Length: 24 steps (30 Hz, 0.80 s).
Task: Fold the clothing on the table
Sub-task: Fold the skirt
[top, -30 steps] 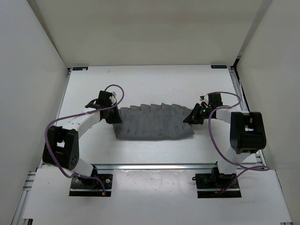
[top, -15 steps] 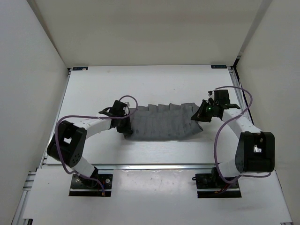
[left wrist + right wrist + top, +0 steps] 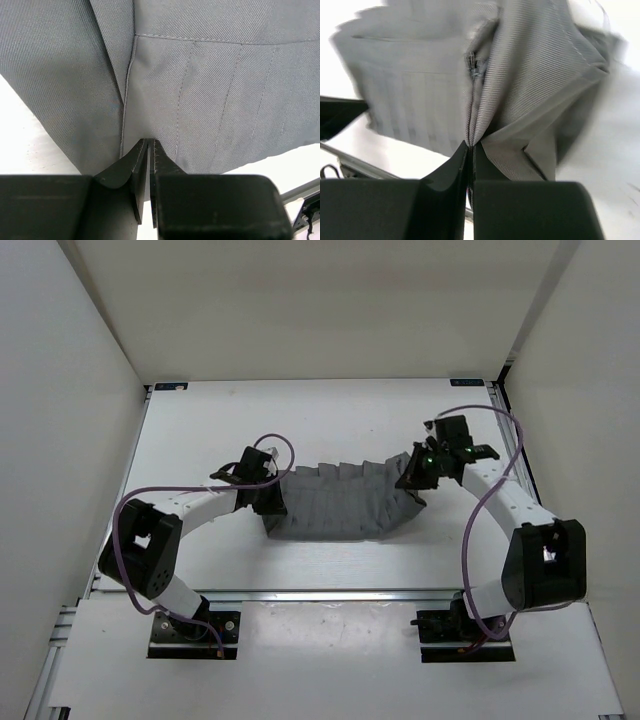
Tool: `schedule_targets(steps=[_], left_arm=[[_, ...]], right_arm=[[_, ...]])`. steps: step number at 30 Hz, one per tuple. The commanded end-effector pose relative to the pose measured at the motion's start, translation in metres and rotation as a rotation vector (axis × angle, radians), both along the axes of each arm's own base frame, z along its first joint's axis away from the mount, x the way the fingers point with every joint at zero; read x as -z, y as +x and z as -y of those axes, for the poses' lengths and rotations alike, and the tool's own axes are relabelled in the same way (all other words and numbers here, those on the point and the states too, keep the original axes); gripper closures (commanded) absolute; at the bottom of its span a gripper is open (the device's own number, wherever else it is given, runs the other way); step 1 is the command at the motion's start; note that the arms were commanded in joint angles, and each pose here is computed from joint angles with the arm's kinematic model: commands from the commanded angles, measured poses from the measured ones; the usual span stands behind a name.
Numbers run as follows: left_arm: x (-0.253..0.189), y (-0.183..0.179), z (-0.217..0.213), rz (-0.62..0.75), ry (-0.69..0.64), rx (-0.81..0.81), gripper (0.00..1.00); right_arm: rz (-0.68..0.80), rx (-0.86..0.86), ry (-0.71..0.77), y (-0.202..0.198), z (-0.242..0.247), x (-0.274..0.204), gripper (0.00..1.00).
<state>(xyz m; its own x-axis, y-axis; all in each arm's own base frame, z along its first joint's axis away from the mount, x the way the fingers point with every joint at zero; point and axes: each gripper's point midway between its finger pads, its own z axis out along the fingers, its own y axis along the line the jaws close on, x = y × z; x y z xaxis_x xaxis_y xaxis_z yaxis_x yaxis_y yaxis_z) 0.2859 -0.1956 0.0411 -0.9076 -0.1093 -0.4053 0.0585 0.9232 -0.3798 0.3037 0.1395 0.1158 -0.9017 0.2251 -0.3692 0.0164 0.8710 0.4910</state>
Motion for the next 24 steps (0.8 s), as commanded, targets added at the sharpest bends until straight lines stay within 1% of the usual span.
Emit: schedule_targets(steps=[1,3,4,5,6,7,8,9,11,12,14,15,17,20,24], left_arm=[[-0.016,0.007,0.007,0.040,-0.039,0.001,0.84],[-0.015,0.010,0.008,0.048,-0.046,-0.002,0.83],[-0.014,0.008,0.010,0.045,-0.051,-0.003,0.83],[-0.014,0.008,0.009,0.044,-0.052,-0.007,0.84],[-0.010,0.006,0.008,0.033,-0.044,-0.007,0.83],[-0.011,0.007,0.010,0.039,-0.051,-0.010,0.83],[-0.010,0.007,0.008,0.034,-0.054,-0.014,0.83],[-0.009,0.007,0.008,0.031,-0.055,-0.018,0.84],[-0.010,0.011,0.004,0.042,-0.065,-0.037,0.84],[-0.009,0.011,0.003,0.041,-0.063,-0.045,0.84],[-0.009,0.014,0.000,0.046,-0.064,-0.057,0.84],[-0.011,0.015,-0.001,0.051,-0.069,-0.066,0.84],[-0.010,0.018,-0.006,0.052,-0.068,-0.081,0.84],[-0.011,0.019,-0.008,0.053,-0.070,-0.090,0.84],[-0.018,0.022,-0.014,0.066,-0.073,-0.110,0.84]], right_arm=[[0.133,-0.100,0.034,0.020,-0.049,-0.050,1.00],[0.146,-0.155,0.031,0.031,-0.079,-0.060,1.00],[0.113,-0.196,0.026,0.025,-0.095,-0.051,1.00],[0.133,-0.216,0.032,0.029,-0.106,-0.063,1.00],[0.138,-0.265,0.035,0.028,-0.127,-0.065,1.00],[0.106,-0.293,0.027,0.025,-0.140,-0.055,1.00],[0.125,-0.317,0.035,0.028,-0.152,-0.064,1.00],[0.114,-0.356,0.032,0.025,-0.168,-0.060,0.99],[0.111,-0.413,0.046,0.024,-0.198,-0.061,1.00],[0.093,-0.450,0.051,0.016,-0.210,-0.057,1.00],[0.095,-0.487,0.066,0.016,-0.230,-0.059,1.00],[0.087,-0.513,0.068,0.010,-0.234,-0.060,1.00],[0.090,-0.543,0.089,0.009,-0.253,-0.062,1.00],[0.081,-0.563,0.142,0.009,-0.266,-0.069,1.00],[0.074,-0.522,0.116,0.021,-0.255,-0.067,1.00]])
